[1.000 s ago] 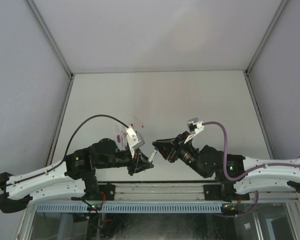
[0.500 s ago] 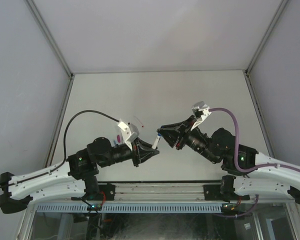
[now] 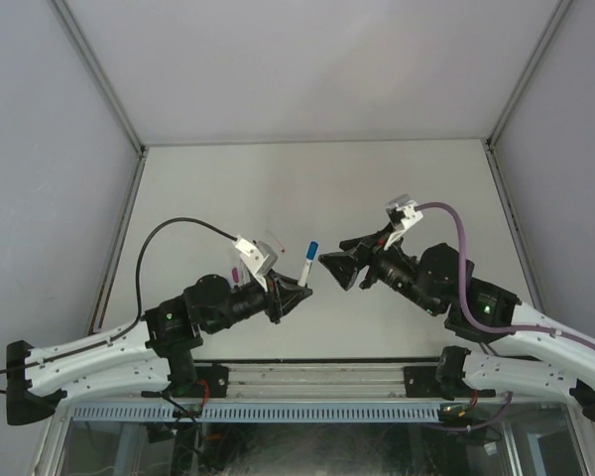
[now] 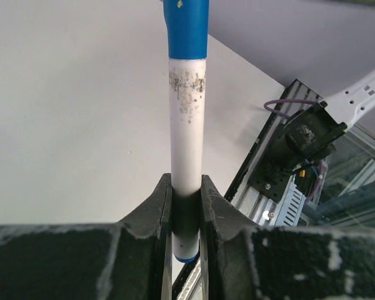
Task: Insert the pens into the pen caps
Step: Place the pen at the center of the board.
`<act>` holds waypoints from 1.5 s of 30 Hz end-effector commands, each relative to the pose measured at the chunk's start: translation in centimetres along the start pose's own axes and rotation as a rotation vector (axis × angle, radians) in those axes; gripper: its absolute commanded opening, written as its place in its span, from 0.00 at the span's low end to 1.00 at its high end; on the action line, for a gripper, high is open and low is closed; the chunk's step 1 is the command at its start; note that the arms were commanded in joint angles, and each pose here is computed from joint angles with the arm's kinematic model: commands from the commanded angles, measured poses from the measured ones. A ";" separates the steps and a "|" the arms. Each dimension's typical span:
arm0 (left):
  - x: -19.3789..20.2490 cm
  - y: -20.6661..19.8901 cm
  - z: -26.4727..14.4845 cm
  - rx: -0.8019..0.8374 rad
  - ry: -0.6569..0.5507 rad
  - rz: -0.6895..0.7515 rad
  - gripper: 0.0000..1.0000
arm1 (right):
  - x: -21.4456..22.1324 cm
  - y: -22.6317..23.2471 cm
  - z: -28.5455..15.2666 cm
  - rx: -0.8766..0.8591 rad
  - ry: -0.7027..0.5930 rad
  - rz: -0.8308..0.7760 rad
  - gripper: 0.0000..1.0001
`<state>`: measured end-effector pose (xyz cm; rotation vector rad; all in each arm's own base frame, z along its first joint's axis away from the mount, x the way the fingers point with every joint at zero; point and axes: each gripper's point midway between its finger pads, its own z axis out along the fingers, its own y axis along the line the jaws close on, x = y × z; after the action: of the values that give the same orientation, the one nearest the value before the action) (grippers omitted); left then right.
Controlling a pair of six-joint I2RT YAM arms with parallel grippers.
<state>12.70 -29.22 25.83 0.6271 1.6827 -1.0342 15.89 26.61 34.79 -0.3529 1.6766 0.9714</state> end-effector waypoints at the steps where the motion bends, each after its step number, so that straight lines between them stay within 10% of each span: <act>1: -1.9 0.9 0.2 -0.051 -0.082 -0.060 0.00 | 1.4 -0.3 0.8 0.006 0.085 0.093 0.63; 7: -2.2 2.1 0.4 -0.059 -0.106 -0.134 0.00 | 3.6 -0.4 2.4 -0.001 0.146 0.152 0.84; 17: -2.6 2.9 0.3 -0.068 -0.120 -0.164 0.00 | 4.0 0.8 4.4 -0.062 0.105 0.223 0.85; 45: -2.7 2.0 -0.1 -0.006 -0.136 -0.160 0.01 | 5.3 2.5 7.2 -0.143 0.088 0.222 0.28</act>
<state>15.29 -27.96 26.63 0.4156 1.6880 -1.1296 17.57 34.04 28.96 -0.2878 1.8263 1.1944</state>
